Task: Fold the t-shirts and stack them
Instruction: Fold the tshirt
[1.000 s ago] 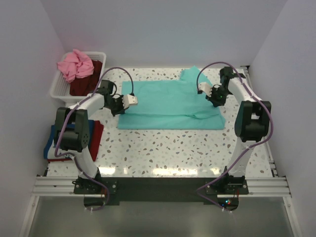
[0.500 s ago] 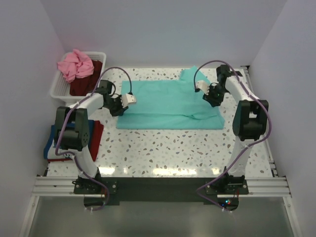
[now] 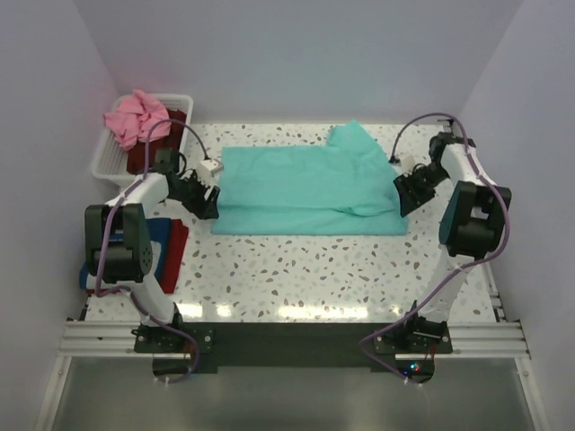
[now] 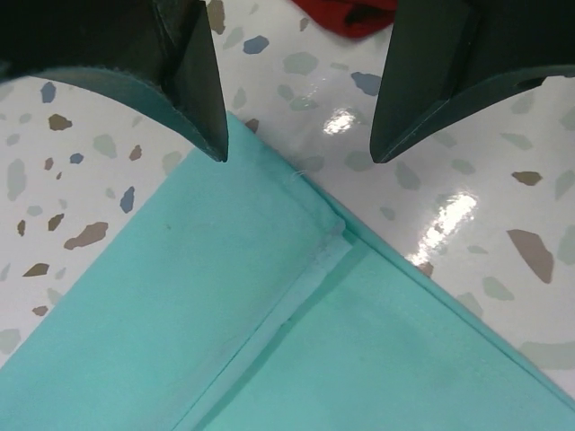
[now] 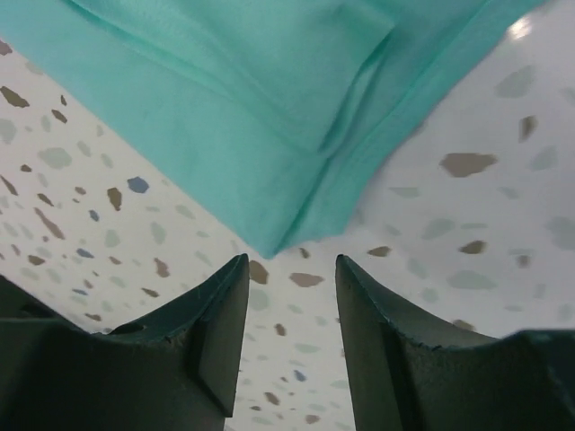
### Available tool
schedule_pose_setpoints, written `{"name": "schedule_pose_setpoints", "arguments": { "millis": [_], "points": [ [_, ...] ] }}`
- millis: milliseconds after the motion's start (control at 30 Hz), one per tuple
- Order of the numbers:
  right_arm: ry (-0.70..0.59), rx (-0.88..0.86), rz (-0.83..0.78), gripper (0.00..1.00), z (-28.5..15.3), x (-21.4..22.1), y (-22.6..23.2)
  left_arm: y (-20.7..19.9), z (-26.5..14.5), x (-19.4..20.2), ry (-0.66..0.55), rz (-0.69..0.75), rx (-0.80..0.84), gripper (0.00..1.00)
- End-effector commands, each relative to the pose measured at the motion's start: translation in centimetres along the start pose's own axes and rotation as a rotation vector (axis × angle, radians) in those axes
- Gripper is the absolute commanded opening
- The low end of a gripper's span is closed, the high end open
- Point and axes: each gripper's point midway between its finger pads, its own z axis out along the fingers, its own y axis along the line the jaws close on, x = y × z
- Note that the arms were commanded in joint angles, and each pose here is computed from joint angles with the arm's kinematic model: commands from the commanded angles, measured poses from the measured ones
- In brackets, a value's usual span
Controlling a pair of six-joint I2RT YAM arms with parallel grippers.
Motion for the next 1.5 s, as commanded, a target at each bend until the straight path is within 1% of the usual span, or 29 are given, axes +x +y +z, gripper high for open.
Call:
{"name": "schedule_pose_setpoints", "arguments": {
  "millis": [0,33,167,300,433,500,567,600,633,667,700,767,800,867,900,933,1100,1133,1167,1200,1233,1267,1300,1333,1367,1467],
  "points": [
    [-0.024,-0.021,0.13,0.47,0.6,0.0,2.4,-1.5,0.5,-0.2,-0.034,-0.135,0.052,0.7],
    [-0.012,-0.019,0.147,0.47,1.7,0.5,2.1,-1.5,0.7,-0.1,-0.031,-0.149,0.055,0.7],
    [-0.002,0.001,0.189,0.47,3.5,1.2,1.5,-1.3,1.6,0.9,0.002,-0.208,0.056,0.7],
    [0.016,0.007,0.207,0.47,4.8,1.9,1.2,-1.7,2.5,2.6,0.052,-0.26,0.071,0.69],
    [0.032,0.018,0.214,0.45,5.6,2.4,0.7,-2.5,3.2,4.1,0.095,-0.298,0.114,0.64],
    [0.044,0.024,0.213,0.42,5.8,2.7,0.6,-2.8,3.5,4.6,0.113,-0.307,0.125,0.62],
    [0.059,0.015,0.213,0.39,5.9,3.1,0.9,-2.9,3.6,5.0,0.126,-0.314,0.127,0.55],
    [0.063,0.01,0.21,0.35,5.8,3.2,1.1,-3.0,3.6,5.2,0.133,-0.317,0.133,0.52],
    [0.067,0.006,0.209,0.33,5.7,3.4,1.3,-3.1,3.6,5.4,0.139,-0.32,0.135,0.44],
    [0.073,0.001,0.206,0.29,5.7,3.6,1.5,-3.2,3.6,5.3,0.137,-0.321,0.136,0.4],
    [0.074,0.004,0.202,0.22,5.4,3.7,1.6,-3.2,3.5,5.3,0.138,-0.32,0.133,0.3],
    [0.097,-0.001,0.198,0.11,5.3,4.3,2.0,-3.3,3.2,5.7,0.152,-0.313,0.125,0.22],
    [0.104,0.002,0.196,0.01,5.1,4.5,2.1,-3.4,3.0,5.9,0.164,-0.315,0.123,0.14],
    [0.133,0.001,0.187,0.0,4.7,5.4,2.7,-3.7,2.6,6.7,0.191,-0.314,0.106,0.06],
    [0.151,0.011,0.181,0.0,4.4,6.0,2.9,-3.9,2.4,7.0,0.202,-0.31,0.106,0.0],
    [0.154,0.02,0.173,0.0,3.9,6.4,3.3,-4.2,2.2,7.5,0.218,-0.313,0.105,0.0],
    [0.174,0.033,0.166,0.0,2.9,7.4,4.2,-4.5,1.0,7.3,0.218,-0.293,0.091,0.0],
    [0.168,0.028,0.169,0.04,2.6,7.3,4.5,-4.2,0.9,6.7,0.205,-0.285,0.082,0.04],
    [0.161,0.029,0.172,0.23,2.2,7.1,4.6,-4.0,0.6,6.1,0.187,-0.271,0.067,0.1],
    [0.153,0.026,0.176,0.33,1.9,6.9,4.7,-3.7,0.3,5.4,0.166,-0.253,0.058,0.23],
    [0.133,0.03,0.178,0.36,1.3,6.3,4.6,-3.4,0.0,4.1,0.124,-0.232,0.059,0.28],
    [0.103,0.021,0.192,0.43,0.9,5.7,4.7,-3.2,-0.7,2.7,0.079,-0.195,0.045,0.32],
    [0.075,0.021,0.197,0.43,0.4,5.1,4.8,-2.9,-1.1,1.3,0.031,-0.16,0.034,0.38],
    [0.049,0.028,0.211,0.43,-0.2,4.3,4.6,-2.7,-1.6,-0.5,-0.022,-0.125,0.033,0.4],
    [0.019,0.016,0.217,0.43,-0.5,3.6,4.7,-2.2,-2.4,-2.3,-0.077,-0.078,0.001,0.41],
    [-0.029,0.0,0.245,0.42,-0.9,2.1,4.8,-3.1,-3.0,-6.3,-0.153,0.064,-0.007,0.41]
  ]
}}
